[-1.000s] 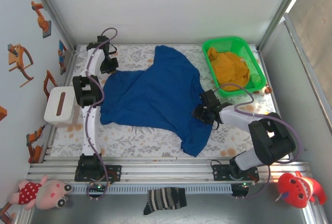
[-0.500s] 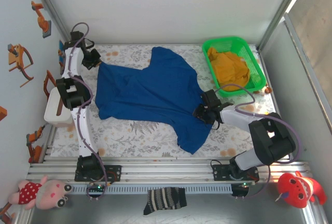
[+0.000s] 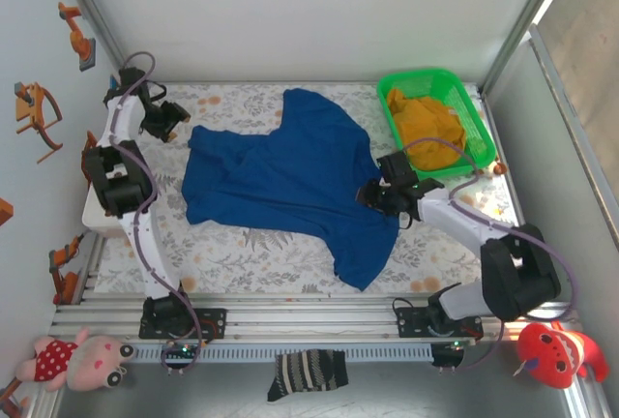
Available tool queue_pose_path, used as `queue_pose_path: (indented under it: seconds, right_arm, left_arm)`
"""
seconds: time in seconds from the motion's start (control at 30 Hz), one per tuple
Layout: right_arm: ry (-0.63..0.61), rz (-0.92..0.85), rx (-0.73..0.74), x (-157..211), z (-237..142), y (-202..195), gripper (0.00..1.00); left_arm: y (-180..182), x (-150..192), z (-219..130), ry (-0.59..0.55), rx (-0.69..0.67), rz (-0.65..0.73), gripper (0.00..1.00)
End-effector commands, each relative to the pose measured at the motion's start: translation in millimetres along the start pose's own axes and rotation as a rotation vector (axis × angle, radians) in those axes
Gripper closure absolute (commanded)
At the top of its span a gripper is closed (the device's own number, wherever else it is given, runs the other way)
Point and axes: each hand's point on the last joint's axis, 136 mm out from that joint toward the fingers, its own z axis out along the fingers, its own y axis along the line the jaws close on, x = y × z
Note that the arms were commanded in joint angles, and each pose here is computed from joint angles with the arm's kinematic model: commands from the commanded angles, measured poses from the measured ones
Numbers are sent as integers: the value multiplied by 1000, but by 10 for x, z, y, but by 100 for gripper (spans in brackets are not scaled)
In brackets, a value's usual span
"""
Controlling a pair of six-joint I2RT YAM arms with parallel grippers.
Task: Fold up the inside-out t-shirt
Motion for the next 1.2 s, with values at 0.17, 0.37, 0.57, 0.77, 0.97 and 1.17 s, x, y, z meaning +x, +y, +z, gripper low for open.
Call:
queue_pose_path:
  seconds: [0.17, 0.37, 0.57, 0.77, 0.97, 1.17]
  right_arm:
    - [28, -94, -25, 223, -424, 108, 64]
    - [52, -148, 20, 470, -437, 89, 60]
    - [61, -128, 34, 586, -309, 29, 59]
    - [58, -116, 51, 597, -236, 3, 60]
    - [38, -114, 54, 552, -258, 15, 60]
    - [23, -114, 51, 528, -297, 26, 60]
  left_arm:
    - [293, 1117, -540, 22, 60, 13, 43]
    - [705, 1640, -419, 105, -130, 138, 43]
    - [943, 1752, -308, 157, -275, 213, 43]
    - [1074, 1719, -338, 147, -358, 245, 43]
    - [1141, 1804, -240, 215, -371, 256, 44]
    - [1127, 1864, -136, 257, -345, 249, 58]
